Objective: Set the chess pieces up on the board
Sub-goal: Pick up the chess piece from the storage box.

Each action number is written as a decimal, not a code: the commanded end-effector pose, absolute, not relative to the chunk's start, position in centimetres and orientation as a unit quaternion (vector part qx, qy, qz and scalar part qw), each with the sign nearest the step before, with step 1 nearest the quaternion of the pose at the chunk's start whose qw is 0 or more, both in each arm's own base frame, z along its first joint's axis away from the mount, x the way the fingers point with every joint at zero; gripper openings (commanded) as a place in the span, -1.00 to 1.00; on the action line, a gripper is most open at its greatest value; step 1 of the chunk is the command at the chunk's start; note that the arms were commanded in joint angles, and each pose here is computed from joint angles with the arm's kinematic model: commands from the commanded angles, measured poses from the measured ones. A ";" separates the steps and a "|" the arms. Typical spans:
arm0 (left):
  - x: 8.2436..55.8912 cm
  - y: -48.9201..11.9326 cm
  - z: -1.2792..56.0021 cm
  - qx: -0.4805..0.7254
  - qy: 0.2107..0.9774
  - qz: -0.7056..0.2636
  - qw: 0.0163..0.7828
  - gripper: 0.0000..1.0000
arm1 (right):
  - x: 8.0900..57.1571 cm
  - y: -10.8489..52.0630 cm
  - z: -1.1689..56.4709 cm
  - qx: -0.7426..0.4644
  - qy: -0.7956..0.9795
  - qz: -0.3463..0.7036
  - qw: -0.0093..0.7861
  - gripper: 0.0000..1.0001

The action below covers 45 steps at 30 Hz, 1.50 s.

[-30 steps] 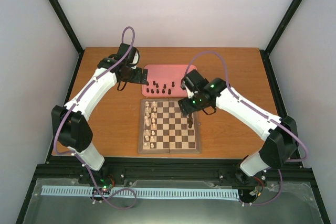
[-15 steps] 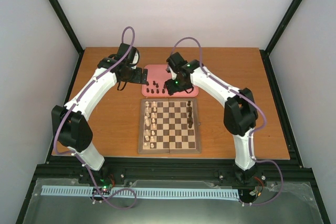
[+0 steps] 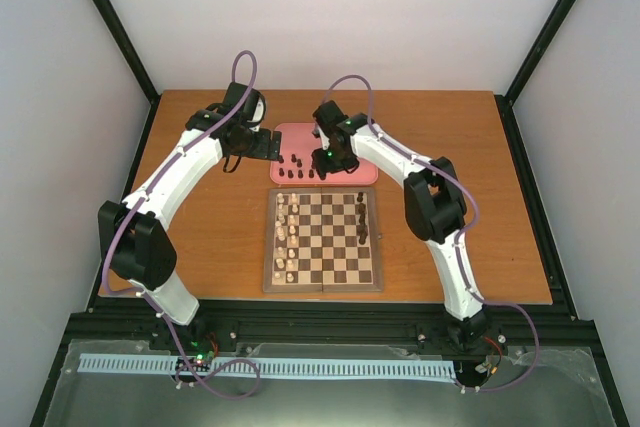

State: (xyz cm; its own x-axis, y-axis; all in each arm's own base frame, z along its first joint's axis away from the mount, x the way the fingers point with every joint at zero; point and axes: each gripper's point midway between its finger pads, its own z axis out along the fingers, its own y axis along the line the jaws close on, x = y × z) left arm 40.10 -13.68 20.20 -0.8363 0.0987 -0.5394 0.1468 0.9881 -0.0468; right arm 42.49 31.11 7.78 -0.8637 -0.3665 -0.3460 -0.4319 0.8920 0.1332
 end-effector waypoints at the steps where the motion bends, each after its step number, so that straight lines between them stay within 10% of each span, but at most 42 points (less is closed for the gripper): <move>1: 39.8 -13.9 21.6 0.072 0.952 -0.048 0.294 0.99 | 43.7 31.9 7.4 -0.208 0.957 0.120 0.162 0.09; 45: 40.0 -13.9 20.8 0.074 0.954 -0.044 0.287 0.99 | 43.7 32.4 4.9 -0.221 0.961 0.114 0.124 -0.79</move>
